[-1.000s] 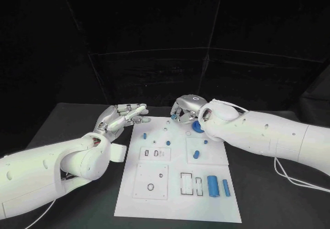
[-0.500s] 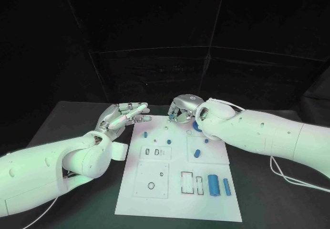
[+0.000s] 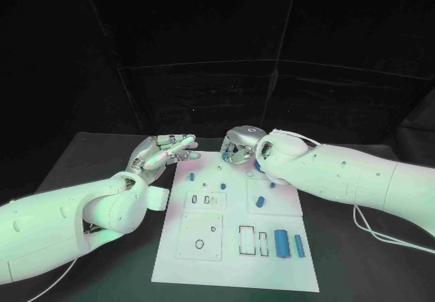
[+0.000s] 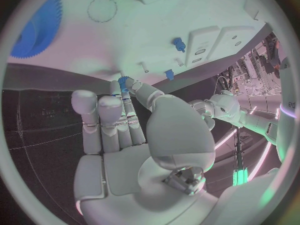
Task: Assemble the parts on the task board
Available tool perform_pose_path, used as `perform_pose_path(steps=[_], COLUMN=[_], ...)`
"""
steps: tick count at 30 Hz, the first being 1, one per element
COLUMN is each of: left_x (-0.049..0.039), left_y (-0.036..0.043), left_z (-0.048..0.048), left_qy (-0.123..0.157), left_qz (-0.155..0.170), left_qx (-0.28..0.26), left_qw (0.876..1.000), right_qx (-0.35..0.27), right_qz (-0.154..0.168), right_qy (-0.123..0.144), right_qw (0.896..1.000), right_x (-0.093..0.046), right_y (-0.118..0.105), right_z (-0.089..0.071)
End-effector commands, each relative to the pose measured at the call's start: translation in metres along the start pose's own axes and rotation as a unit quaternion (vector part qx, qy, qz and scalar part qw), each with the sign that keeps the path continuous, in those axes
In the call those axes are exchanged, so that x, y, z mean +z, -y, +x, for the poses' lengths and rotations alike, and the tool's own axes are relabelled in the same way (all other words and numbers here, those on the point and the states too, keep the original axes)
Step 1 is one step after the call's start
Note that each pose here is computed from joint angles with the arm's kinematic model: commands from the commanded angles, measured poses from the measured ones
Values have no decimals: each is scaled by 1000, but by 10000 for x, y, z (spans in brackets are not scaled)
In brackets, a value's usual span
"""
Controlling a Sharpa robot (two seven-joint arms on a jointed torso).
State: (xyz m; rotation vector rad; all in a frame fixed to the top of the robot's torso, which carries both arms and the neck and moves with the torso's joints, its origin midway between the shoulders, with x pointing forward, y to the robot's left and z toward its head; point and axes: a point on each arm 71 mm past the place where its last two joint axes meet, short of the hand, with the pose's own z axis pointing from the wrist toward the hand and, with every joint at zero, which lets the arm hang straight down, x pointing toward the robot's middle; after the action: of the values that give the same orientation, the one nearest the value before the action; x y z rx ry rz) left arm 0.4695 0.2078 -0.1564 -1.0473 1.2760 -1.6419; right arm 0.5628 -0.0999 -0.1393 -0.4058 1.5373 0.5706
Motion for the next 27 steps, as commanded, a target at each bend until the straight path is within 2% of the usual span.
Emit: perform_pose_path(steps=[1,16,27], left_x=[10,21,27], left_y=[15,12,10], left_z=[11,14,23], left_qy=[-5,-8,-10], left_qz=[4,4,4], left_qx=[-3,-4,-6], left_qw=[1000,1000,1000], right_qx=[-1,-6,-10], right_qz=[8,20,15], right_qy=[-10,2,4], right_qw=[1000,1000,1000], right_x=[20,69,99], right_y=[1,-31,-39], right_z=[3,-6,-4])
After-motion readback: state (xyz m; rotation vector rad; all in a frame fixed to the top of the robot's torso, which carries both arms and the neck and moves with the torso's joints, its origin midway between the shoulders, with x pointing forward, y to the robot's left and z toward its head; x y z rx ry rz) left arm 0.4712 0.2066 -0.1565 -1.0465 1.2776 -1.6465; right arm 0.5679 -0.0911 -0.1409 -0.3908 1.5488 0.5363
